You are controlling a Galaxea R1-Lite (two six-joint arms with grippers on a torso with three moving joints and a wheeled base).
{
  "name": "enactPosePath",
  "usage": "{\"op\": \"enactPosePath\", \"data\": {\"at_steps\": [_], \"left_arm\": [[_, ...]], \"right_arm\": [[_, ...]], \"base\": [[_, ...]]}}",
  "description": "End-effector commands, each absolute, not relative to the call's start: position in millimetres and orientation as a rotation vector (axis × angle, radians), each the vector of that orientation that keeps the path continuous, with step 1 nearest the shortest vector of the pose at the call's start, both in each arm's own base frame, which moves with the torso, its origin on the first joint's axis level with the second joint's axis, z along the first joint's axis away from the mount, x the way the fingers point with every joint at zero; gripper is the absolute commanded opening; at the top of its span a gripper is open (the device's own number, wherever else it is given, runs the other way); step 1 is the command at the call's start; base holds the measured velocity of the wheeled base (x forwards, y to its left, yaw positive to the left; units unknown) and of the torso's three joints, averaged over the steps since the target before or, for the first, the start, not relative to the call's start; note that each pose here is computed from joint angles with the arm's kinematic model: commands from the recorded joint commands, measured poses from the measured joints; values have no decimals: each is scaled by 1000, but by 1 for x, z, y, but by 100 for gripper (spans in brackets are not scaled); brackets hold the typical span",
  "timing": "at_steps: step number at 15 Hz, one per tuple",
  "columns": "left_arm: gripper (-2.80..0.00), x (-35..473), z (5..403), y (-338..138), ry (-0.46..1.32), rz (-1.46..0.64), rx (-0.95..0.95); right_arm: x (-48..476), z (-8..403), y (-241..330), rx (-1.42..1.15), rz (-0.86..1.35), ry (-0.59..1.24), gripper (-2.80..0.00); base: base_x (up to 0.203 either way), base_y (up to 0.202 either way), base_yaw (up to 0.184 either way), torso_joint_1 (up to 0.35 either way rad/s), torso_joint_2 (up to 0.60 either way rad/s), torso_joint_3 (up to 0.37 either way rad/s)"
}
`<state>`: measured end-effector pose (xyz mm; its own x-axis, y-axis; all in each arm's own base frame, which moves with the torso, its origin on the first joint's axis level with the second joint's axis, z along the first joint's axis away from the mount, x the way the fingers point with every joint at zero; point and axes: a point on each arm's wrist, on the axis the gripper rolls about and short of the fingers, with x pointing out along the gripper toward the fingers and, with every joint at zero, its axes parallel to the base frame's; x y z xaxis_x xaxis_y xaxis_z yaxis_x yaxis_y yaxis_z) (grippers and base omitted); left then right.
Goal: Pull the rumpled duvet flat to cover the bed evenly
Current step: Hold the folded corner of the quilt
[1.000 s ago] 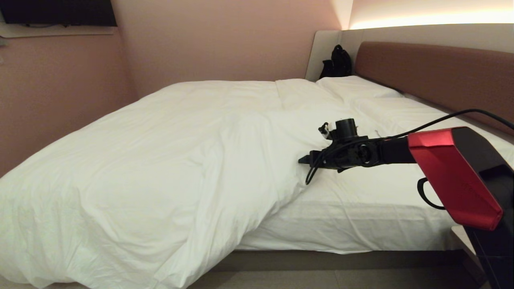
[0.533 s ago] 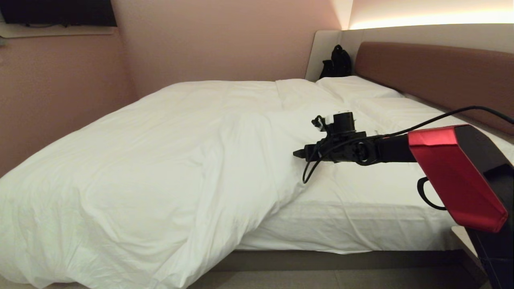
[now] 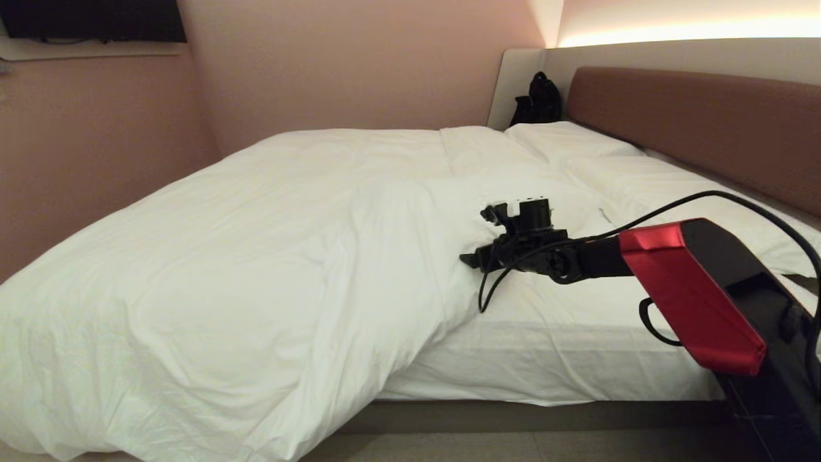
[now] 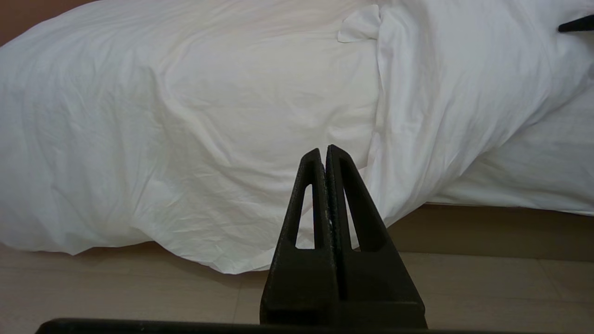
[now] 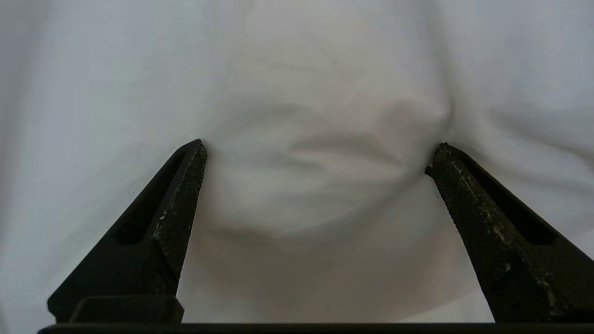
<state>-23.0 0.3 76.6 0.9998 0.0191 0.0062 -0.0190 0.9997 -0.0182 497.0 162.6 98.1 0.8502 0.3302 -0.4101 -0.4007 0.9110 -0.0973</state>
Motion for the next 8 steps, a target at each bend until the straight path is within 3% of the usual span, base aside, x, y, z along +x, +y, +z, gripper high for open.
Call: {"op": "enactPosePath", "data": {"at_steps": [1, 8], "left_arm": [[-280, -23, 77, 0, -7, 20, -19], [-280, -23, 76, 0, -6, 20, -18]], "right_arm": [[502, 79, 164, -253, 401, 401, 0], [509, 30, 162, -276, 399, 474, 0]], "base": [[0, 0, 0, 0, 0, 0], [0, 0, 0, 0, 0, 0]]}}
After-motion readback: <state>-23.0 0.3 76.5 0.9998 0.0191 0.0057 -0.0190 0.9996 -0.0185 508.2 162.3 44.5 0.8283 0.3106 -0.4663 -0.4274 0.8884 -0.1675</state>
